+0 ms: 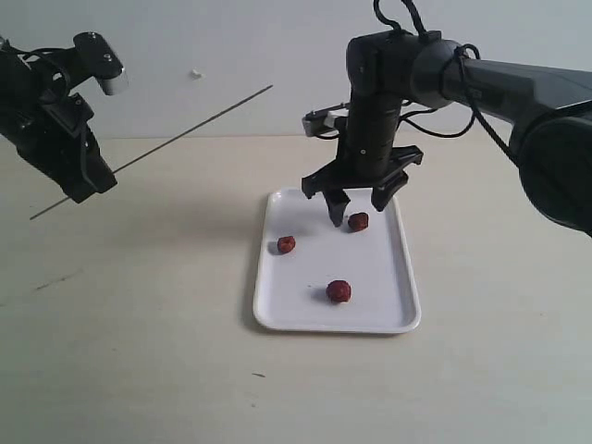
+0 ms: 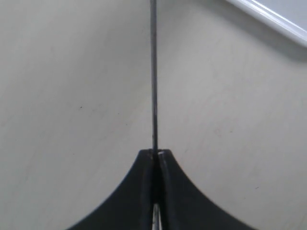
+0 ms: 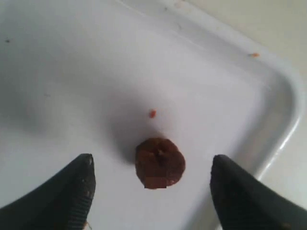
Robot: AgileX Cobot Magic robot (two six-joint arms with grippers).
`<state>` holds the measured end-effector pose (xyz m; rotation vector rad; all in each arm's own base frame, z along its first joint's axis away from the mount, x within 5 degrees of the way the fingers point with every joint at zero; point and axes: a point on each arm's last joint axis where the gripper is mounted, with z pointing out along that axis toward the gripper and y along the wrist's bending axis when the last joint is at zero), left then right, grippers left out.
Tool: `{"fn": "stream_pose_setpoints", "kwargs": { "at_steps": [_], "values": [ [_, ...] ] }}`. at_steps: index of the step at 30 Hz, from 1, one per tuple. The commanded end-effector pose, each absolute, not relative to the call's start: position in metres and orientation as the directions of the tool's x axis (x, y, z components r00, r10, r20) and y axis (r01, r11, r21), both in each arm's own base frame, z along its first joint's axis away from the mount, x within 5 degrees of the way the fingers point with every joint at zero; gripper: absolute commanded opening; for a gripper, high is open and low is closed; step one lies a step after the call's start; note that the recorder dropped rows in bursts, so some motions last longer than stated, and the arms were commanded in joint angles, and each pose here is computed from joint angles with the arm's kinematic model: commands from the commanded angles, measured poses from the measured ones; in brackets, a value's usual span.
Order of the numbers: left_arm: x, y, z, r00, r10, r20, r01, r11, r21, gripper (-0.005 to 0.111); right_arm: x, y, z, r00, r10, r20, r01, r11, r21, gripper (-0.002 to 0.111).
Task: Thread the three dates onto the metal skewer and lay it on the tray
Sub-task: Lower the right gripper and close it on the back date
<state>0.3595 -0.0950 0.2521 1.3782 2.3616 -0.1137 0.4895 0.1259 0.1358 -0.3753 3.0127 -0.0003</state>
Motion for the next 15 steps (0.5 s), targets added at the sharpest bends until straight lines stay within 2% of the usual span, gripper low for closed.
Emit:
{"fn": "stream_pose_setpoints", "kwargs": {
  "at_steps": [1,7,15],
  "values": [
    [0.358,-0.095,0.255,-0.436,0.806,-0.400,0.843,0.522,0.132,0.000,0.490,0.125,0.135,-0.959,-0.265,-0.104,-0.262,0.964,-0.036,0.067],
    [0.359,-0.095,0.255,-0.436,0.806,-0.401,0.842,0.522,0.133,0.000,0.489,0.126,0.110,-0.964,-0.261,-0.056,-0.260,0.965,-0.021,0.066],
    [0.359,-0.095,0.255,-0.434,0.806,-0.402,0.843,0.521,0.136,0.000,0.489,0.128,0.109,-0.965,-0.256,-0.054,-0.256,0.967,-0.007,0.050]
  ]
}}
